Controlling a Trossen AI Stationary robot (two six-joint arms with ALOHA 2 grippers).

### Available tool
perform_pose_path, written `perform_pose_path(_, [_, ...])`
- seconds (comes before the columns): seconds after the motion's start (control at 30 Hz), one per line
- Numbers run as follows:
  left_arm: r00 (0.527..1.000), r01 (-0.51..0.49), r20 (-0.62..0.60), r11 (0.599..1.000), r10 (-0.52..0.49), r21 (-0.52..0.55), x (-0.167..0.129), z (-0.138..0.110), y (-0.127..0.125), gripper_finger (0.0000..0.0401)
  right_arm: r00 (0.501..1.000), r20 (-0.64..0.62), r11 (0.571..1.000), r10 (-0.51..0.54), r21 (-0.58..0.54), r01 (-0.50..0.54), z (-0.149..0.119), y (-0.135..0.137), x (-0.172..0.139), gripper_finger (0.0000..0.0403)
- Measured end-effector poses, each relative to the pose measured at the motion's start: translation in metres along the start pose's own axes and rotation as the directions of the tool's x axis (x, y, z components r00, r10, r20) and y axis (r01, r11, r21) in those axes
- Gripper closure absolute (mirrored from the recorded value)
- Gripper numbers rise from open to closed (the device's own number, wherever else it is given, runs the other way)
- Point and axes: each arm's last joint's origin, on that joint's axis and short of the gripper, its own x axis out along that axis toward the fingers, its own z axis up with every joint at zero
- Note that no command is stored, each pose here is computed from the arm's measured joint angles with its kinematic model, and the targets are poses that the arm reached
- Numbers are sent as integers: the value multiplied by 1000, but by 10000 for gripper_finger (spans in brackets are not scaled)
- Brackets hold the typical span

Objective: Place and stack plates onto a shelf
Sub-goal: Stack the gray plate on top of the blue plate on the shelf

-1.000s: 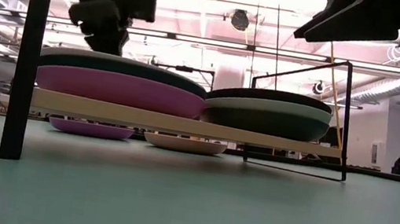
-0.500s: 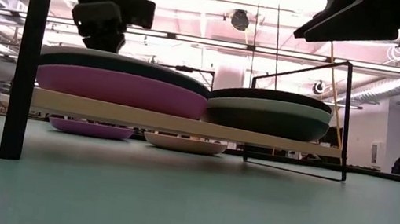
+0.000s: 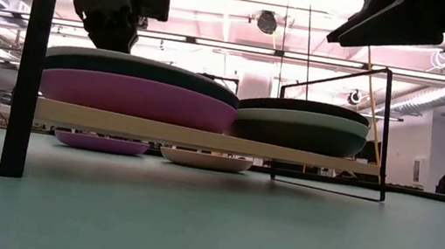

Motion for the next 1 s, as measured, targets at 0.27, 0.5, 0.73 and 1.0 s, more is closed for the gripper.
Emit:
perform_pose_path(0.27, [999, 39, 10, 999, -39, -5, -5, 0, 0, 396, 1000, 0, 1000, 1, 0, -1, 0, 0, 0, 184])
perform_pose_path(0.5, [999, 47, -3, 999, -47, -11, -1, 0, -1, 396, 1000, 0, 1000, 0, 1, 0, 0, 0, 0, 184])
perform_pose_path(0.73, [999, 45, -9, 999, -45, -13, -1, 0, -1, 396, 1000, 0, 1000, 1, 0, -1, 0, 0, 0, 184])
perform_pose_path(1.0, [999, 38, -31, 999, -39, -19, 6, 0, -2, 396, 1000, 0, 1000, 1, 1, -1, 0, 0, 0, 184])
